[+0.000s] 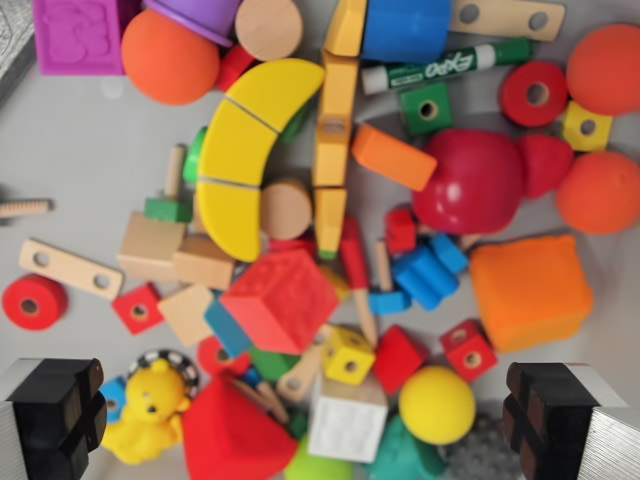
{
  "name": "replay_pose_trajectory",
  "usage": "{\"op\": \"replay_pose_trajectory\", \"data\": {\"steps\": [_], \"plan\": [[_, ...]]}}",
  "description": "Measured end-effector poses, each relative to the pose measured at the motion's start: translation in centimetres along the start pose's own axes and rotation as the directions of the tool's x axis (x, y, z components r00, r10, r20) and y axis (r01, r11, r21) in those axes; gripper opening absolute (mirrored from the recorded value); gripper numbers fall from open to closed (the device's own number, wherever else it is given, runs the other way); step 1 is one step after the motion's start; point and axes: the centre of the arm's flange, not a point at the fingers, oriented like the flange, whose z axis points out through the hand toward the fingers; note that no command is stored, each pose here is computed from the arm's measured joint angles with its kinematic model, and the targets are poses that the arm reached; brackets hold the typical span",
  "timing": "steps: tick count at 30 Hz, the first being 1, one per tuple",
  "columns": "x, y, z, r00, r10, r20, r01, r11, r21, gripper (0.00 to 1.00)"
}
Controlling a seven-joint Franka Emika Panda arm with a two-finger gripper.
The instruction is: Pick an object from the bin
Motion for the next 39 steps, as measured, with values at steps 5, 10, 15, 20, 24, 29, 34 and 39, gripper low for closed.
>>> {"op": "replay_pose_trajectory", "data": {"steps": [5, 10, 15, 20, 24, 29, 34, 39], "plan": [[0.2, 0.1, 0.4, 0.9995, -0.030, 0.0000, 0.030, 0.9995, -0.0001, 1.00], [0.4, 0.1, 0.9, 0.9978, -0.067, -0.0003, 0.067, 0.9978, 0.0001, 1.00], [0.7, 0.3, 1.7, 0.9929, -0.119, -0.0009, 0.119, 0.9929, 0.0005, 1.00], [0.9, 0.4, 2.4, 0.9853, -0.171, -0.0014, 0.171, 0.9853, 0.0007, 1.00], [1.2, 0.5, 3.2, 0.9754, -0.220, -0.0024, 0.220, 0.9754, 0.0011, 1.00], [1.6, 0.6, 4.1, 0.9591, -0.283, -0.0025, 0.283, 0.9591, 0.0008, 1.00], [2.0, 0.8, 5.1, 0.9348, -0.355, -0.0041, 0.355, 0.9348, 0.0011, 1.00], [2.3, 1.0, 6.2, 0.9073, -0.420, -0.0042, 0.420, 0.9073, 0.0007, 1.00]]}}
